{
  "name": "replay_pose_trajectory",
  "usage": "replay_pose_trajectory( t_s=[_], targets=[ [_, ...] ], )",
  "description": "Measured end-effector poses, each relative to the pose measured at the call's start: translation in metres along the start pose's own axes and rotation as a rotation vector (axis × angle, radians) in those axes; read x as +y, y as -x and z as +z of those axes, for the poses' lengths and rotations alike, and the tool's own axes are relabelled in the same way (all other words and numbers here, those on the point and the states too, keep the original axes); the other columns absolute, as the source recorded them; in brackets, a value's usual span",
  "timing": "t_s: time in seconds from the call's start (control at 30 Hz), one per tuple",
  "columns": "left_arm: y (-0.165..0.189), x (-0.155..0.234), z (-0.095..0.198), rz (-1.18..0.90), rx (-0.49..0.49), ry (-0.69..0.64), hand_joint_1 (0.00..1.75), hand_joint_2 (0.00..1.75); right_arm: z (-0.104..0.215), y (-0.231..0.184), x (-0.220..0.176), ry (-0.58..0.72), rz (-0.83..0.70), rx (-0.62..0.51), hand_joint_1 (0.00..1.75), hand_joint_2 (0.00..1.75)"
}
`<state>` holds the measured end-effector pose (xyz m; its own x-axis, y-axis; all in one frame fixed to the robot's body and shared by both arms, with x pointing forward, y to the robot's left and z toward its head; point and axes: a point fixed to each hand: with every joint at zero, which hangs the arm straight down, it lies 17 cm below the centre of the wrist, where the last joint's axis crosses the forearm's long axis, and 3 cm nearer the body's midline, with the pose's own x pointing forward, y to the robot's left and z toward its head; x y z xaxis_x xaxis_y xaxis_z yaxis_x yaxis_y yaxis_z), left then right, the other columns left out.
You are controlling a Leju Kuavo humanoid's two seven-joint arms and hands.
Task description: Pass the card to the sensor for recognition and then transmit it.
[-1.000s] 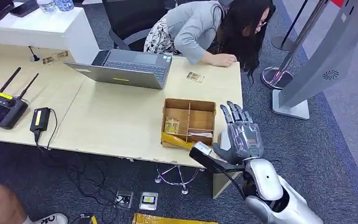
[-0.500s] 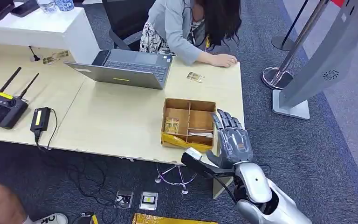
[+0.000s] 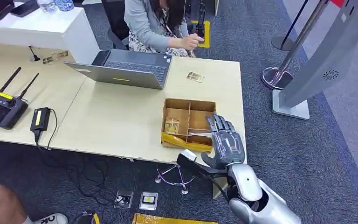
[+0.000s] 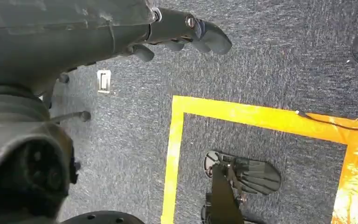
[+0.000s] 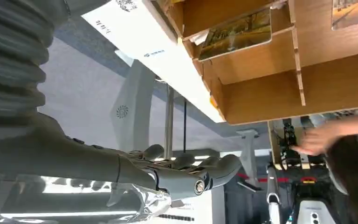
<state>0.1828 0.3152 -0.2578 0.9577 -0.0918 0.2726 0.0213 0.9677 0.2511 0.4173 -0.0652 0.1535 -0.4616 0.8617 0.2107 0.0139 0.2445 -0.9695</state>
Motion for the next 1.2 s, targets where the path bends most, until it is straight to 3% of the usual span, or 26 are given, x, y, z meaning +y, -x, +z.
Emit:
replay_pose_trajectory(
  t_s=[0.63,1.2],
  targets=[
    [-0.003,-0.003,0.001,0.0,-0.002,0.005,0.0,0.0,-0.012,0.004,0.019,-0.017,0.013,0.029,0.0,1.75],
    [-0.003,-0.006,0.001,-0.011,-0.001,0.01,0.0,0.0,-0.033,-0.019,0.016,-0.013,0.06,-0.023,0.0,1.75]
  ],
)
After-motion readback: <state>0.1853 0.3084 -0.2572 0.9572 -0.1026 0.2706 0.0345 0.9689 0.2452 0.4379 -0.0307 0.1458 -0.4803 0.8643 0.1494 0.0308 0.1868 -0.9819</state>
